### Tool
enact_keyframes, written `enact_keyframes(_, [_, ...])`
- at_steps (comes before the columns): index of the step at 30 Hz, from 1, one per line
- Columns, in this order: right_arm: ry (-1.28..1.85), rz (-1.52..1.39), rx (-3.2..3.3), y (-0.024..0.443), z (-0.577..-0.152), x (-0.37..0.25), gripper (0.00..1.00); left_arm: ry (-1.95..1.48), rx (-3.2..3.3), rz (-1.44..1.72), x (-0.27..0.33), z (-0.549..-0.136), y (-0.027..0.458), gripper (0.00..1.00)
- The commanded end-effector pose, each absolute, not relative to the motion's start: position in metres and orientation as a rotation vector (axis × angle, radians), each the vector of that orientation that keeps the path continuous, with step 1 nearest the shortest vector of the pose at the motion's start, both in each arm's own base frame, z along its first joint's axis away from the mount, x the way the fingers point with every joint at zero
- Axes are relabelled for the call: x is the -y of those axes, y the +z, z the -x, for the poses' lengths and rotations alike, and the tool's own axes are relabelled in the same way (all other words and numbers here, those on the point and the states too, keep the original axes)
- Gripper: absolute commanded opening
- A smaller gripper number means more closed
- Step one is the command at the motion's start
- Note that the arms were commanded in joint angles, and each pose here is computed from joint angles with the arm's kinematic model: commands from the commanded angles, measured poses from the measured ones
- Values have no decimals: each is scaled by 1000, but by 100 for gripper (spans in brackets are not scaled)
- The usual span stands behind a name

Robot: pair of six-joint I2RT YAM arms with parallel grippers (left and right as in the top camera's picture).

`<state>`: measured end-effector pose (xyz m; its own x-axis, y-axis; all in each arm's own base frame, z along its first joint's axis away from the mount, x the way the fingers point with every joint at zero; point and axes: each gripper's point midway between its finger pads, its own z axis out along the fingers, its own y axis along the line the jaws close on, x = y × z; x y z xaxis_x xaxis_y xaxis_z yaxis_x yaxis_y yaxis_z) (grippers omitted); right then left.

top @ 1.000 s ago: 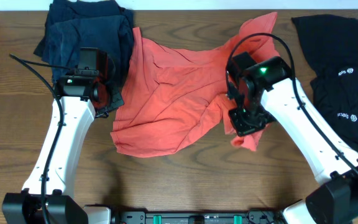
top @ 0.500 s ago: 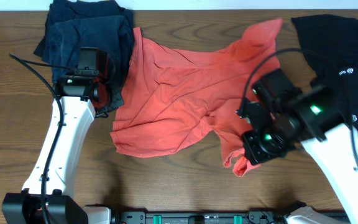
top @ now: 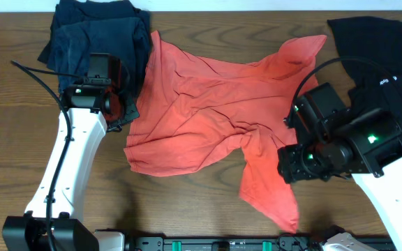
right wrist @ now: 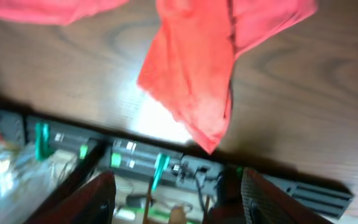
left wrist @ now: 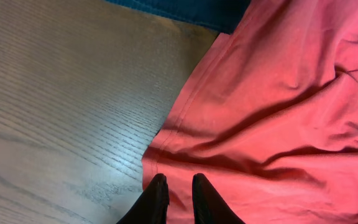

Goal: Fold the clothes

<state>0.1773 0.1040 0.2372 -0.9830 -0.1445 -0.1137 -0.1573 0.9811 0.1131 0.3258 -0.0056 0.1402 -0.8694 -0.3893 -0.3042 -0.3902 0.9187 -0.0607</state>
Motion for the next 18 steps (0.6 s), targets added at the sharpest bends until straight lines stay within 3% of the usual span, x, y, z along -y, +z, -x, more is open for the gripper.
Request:
enact_keyframes(1, [30, 52, -2914, 242, -209, -81, 65, 20, -2769, 576, 3, -327, 139, 17])
enact_keyframes(7, [61, -13, -2701, 248, -296, -59, 64, 18, -2763, 575, 3, -328, 139, 17])
enact_keyframes(18, [58, -102, -2716, 161, -432, 4, 60, 14, -2754, 574, 3, -331, 139, 16])
